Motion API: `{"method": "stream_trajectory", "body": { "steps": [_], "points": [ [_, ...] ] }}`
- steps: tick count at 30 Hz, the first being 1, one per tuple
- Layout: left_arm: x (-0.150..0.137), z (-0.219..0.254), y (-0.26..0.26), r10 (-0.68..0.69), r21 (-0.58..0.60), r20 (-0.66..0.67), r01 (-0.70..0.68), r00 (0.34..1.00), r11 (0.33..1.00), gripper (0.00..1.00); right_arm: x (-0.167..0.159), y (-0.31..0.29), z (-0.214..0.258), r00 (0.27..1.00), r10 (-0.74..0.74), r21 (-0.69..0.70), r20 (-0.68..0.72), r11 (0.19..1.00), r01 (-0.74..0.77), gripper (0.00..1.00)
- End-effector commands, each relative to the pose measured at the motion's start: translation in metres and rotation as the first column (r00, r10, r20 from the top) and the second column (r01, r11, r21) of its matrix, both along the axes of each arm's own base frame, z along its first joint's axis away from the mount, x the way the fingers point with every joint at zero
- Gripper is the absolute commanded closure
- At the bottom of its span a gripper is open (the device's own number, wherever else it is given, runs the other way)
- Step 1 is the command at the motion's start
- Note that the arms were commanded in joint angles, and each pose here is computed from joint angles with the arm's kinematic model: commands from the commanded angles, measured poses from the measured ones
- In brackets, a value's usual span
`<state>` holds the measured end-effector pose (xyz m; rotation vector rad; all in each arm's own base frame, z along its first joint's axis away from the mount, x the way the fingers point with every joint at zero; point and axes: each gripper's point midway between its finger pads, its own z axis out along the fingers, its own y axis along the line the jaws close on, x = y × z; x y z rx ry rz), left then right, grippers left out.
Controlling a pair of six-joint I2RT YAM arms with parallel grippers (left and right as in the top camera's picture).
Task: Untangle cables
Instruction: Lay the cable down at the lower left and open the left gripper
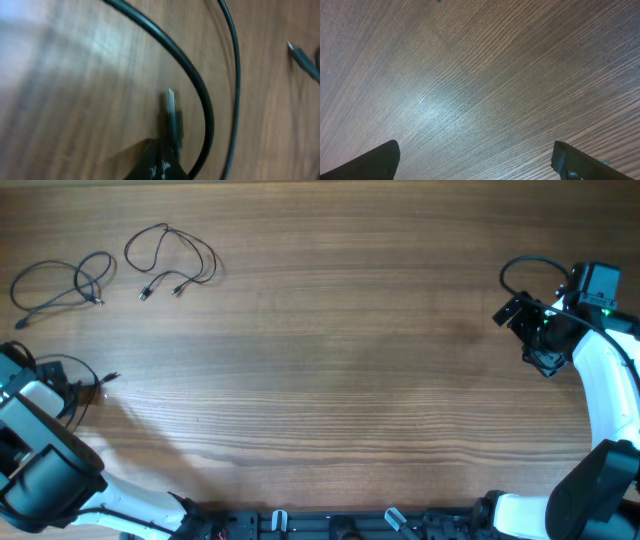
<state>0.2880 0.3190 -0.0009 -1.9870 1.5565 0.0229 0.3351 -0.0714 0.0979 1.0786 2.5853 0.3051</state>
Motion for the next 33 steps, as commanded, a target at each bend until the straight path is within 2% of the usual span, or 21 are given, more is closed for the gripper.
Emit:
{"method": "stream_trajectory", "body": {
  "steps": [1, 2, 3, 5, 6, 10, 11, 13, 14, 15, 16, 17, 18, 19, 22, 24, 25, 26, 30, 31, 33],
  "points": [
    [0.028, -0.017, -0.041, -0.249, -0.069, 0.024, 0.25, 0.968, 0.966, 0.94, 0.005, 0.001, -0.001, 1.0, -0.004, 0.005, 0.003, 1.0, 0.004, 0.0],
    [0.033, -0.012, -0.044, -0.281, -0.055, 0.021, 0.282, 0.959, 0.958, 0.85, 0.005, 0.001, -0.001, 1.0, -0.001, 0.004, 0.003, 1.0, 0.001, 0.0],
    [0.038, -0.003, -0.046, -0.304, -0.042, 0.016, 0.304, 0.953, 0.952, 0.63, 0.005, 0.001, -0.001, 1.0, 0.005, 0.001, 0.004, 1.0, -0.005, 0.01],
    [0.039, 0.019, -0.046, -0.301, -0.02, -0.005, 0.301, 0.954, 0.953, 0.33, 0.004, 0.001, -0.001, 1.0, 0.006, 0.001, 0.002, 1.0, -0.006, 0.0],
    [0.031, 0.031, -0.045, -0.263, -0.013, -0.038, 0.263, 0.964, 0.965, 0.0, 0.004, 0.001, -0.002, 1.0, 0.006, 0.002, 0.002, 1.0, -0.006, 0.0],
    [-0.032, 0.085, -0.04, 0.036, 0.037, -0.176, -0.03, 0.984, 0.999, 0.0, 0.004, 0.001, -0.002, 1.0, 0.015, -0.002, 0.002, 1.0, -0.015, 0.0],
    [-0.036, 0.101, -0.048, 0.036, 0.032, -0.147, -0.032, 0.989, 0.999, 0.0, 0.004, 0.001, -0.002, 1.0, 0.024, -0.005, 0.003, 1.0, -0.024, 0.0],
    [-0.004, 0.142, -0.082, -0.211, 0.01, 0.042, 0.211, 0.977, 0.977, 0.0, 0.005, 0.001, -0.001, 1.0, 0.028, -0.005, 0.005, 1.0, -0.028, 0.0],
    [0.019, 0.168, -0.106, -0.403, 0.052, 0.151, 0.4, 0.903, 0.915, 0.0, 0.005, 0.002, -0.001, 1.0, 0.029, -0.004, 0.005, 1.0, -0.029, 0.0],
    [0.036, 0.19, -0.13, -0.556, 0.114, 0.231, 0.545, 0.799, 0.831, 0.0, 0.005, 0.002, -0.001, 1.0, 0.029, -0.004, 0.005, 1.0, -0.029, 0.0],
    [0.051, 0.215, -0.16, -0.698, 0.2, 0.298, 0.672, 0.652, 0.713, 0.0, 0.005, 0.002, -0.001, 1.0, 0.031, -0.005, 0.004, 1.0, -0.031, 0.0],
    [0.063, 0.243, -0.197, -0.823, 0.313, 0.336, 0.77, 0.457, 0.556, 0.0, 0.004, 0.002, -0.002, 1.0, 0.031, -0.004, 0.003, 1.0, -0.031, 0.0],
    [0.068, 0.262, -0.231, -0.894, 0.398, 0.341, 0.817, 0.291, 0.418, 0.0, 0.004, 0.002, -0.001, 1.0, 0.031, -0.005, 0.004, 1.0, -0.031, 0.0],
    [0.071, 0.274, -0.261, -0.927, 0.449, 0.328, 0.834, 0.179, 0.32, 0.0, 0.005, 0.002, -0.001, 1.0, 0.03, -0.005, 0.005, 1.0, -0.03, 0.0],
    [0.075, 0.283, -0.308, -0.953, 0.485, 0.297, 0.849, 0.065, 0.21, 0.0, 0.005, 0.001, -0.001, 1.0, 0.03, -0.008, 0.008, 1.0, -0.03, 0.0],
    [0.073, 0.29, -0.341, -0.969, 0.525, 0.247, 0.844, -0.028, 0.11, 0.0, 0.004, 0.001, -0.002, 1.0, 0.03, -0.009, 0.004, 1.0, -0.03, 0.0],
    [0.07, 0.294, -0.352, -0.977, 0.547, 0.21, 0.834, -0.049, 0.076, 0.0, 0.004, 0.001, -0.002, 1.0, 0.03, -0.009, 0.004, 1.0, -0.03, 0.0],
    [0.067, 0.3, -0.357, -0.986, 0.573, 0.163, 0.817, -0.035, 0.066, 0.0, 0.005, 0.001, -0.001, 1.0, 0.029, -0.009, 0.005, 1.0, -0.029, 0.0],
    [0.039, 0.332, -0.325, -0.977, 0.662, 0.02, 0.729, 0.21, 0.171, 0.0, 0.005, 0.001, -0.001, 1.0, 0.029, -0.009, 0.005, 1.0, -0.029, 0.0],
    [0.027, 0.339, -0.321, -0.97, 0.677, 0.012, 0.712, 0.241, 0.186, 0.0, 0.005, 0.001, -0.001, 1.0, 0.029, -0.009, 0.005, 1.0, -0.029, 0.0],
    [-0.01, 0.355, -0.323, -0.967, 0.71, 0.016, 0.678, 0.253, 0.189, 0.0, 0.005, 0.001, -0.001, 1.0, 0.028, -0.009, 0.006, 1.0, -0.028, 0.0]
  ]
}}
